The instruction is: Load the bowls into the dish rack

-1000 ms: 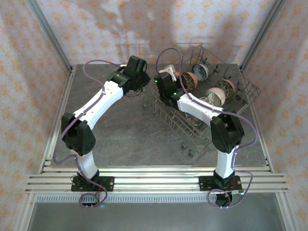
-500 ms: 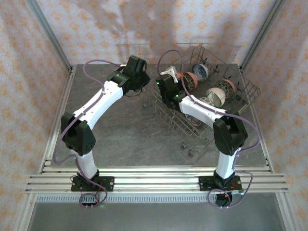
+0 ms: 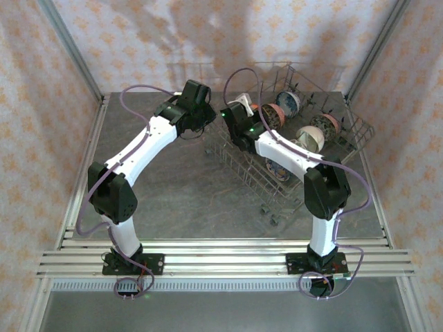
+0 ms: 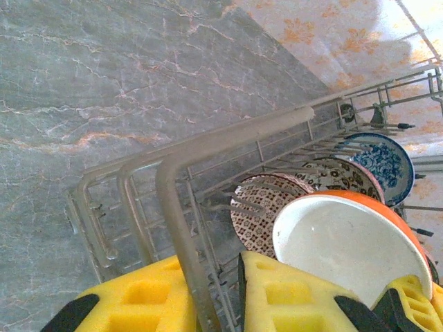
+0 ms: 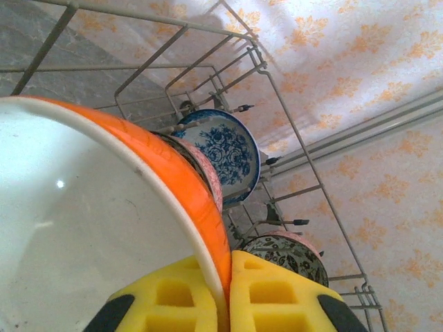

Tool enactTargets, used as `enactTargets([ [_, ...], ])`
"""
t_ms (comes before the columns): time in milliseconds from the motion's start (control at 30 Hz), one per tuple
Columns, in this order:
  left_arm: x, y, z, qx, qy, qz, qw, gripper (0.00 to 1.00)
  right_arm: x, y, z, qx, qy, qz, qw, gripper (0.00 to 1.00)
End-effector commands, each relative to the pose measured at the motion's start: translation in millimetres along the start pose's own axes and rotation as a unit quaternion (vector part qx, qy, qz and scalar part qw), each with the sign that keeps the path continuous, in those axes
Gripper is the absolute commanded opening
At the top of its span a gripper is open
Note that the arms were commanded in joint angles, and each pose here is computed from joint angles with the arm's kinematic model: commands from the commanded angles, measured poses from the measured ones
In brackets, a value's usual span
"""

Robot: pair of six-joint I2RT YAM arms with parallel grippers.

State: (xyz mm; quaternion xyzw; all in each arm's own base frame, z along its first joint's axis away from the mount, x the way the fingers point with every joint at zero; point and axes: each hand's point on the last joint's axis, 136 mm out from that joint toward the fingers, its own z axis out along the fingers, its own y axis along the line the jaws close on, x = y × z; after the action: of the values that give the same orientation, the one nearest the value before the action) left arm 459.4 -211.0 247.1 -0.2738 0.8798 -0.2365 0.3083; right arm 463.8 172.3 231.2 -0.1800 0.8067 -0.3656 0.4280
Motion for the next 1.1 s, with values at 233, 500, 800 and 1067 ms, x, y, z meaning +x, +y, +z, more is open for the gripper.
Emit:
enactTargets([
  [233,-3,-14,-27,0.024,0.005,0.025,0.999,0.22,32,36,5,-0.046,0.051,-0.115,0.991,0.12],
  [500,-3,-12,-25,0.026,0.009,0.027,0.999,0.22,33,34,7,-0.028,0.058,-0.128,0.990,0.16],
  [800,-3,-12,-22,0.030,0.016,0.025,0.999,0.22,19,16,8,0.018,0.072,-0.099,0.992,0.15],
  [1067,0,-15,-21,0.037,0.025,0.027,0.999,0.22,19,-12,3,0.094,0.103,-0.061,0.988,0.13],
])
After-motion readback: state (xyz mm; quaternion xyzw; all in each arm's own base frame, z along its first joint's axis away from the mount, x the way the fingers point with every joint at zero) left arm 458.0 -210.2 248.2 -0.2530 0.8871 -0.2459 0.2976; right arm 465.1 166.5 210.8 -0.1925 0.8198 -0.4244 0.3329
